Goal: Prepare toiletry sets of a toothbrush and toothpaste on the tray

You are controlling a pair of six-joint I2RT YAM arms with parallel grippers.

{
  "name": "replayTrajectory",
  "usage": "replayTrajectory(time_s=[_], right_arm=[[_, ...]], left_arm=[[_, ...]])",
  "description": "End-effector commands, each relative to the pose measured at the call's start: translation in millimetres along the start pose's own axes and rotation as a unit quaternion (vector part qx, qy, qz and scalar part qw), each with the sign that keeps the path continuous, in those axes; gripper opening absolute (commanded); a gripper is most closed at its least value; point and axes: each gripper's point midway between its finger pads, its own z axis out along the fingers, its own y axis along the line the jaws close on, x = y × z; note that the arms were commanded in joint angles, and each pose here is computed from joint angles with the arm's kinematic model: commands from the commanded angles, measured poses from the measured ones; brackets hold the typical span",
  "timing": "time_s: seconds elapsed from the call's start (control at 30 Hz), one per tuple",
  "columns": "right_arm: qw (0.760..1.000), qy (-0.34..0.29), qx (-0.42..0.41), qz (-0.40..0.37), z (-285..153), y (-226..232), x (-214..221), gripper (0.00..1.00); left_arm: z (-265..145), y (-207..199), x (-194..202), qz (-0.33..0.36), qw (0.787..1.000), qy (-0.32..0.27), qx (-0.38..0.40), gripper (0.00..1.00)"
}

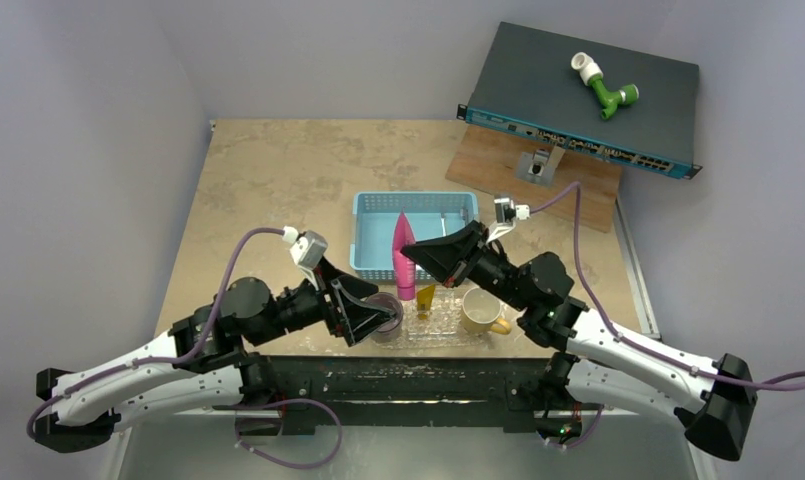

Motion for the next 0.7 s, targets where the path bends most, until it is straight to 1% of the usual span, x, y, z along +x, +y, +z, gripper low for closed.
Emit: replayTrajectory(time_s=[0.0,0.2,0.33,0.47,0.67], right_arm=[[0.993,-0.042,-0.106,0.034,-2,52,-19,0.0],[0.989,-0.041,-0.132,0.051,1,71,-12,0.0],[0.989,-0.045,-0.133,0.051,2,75,-11,0.0],[0.989,-0.046,-0.128,0.05,3,76,-8,0.0],[0.99,-0.045,-0.122,0.047,6,75,-4,0.0]], left_arm=[[3,-25,-18,-0.018,0.997,-0.037,0.058,0.87],[8,-32,-21,-0.024,0.996,-0.042,0.075,0.8],[9,-41,-20,-0.021,0.995,-0.036,0.096,0.71],[9,-44,-21,-0.021,0.994,-0.034,0.105,0.57],[11,-52,-25,-0.025,0.991,-0.04,0.122,0.39]])
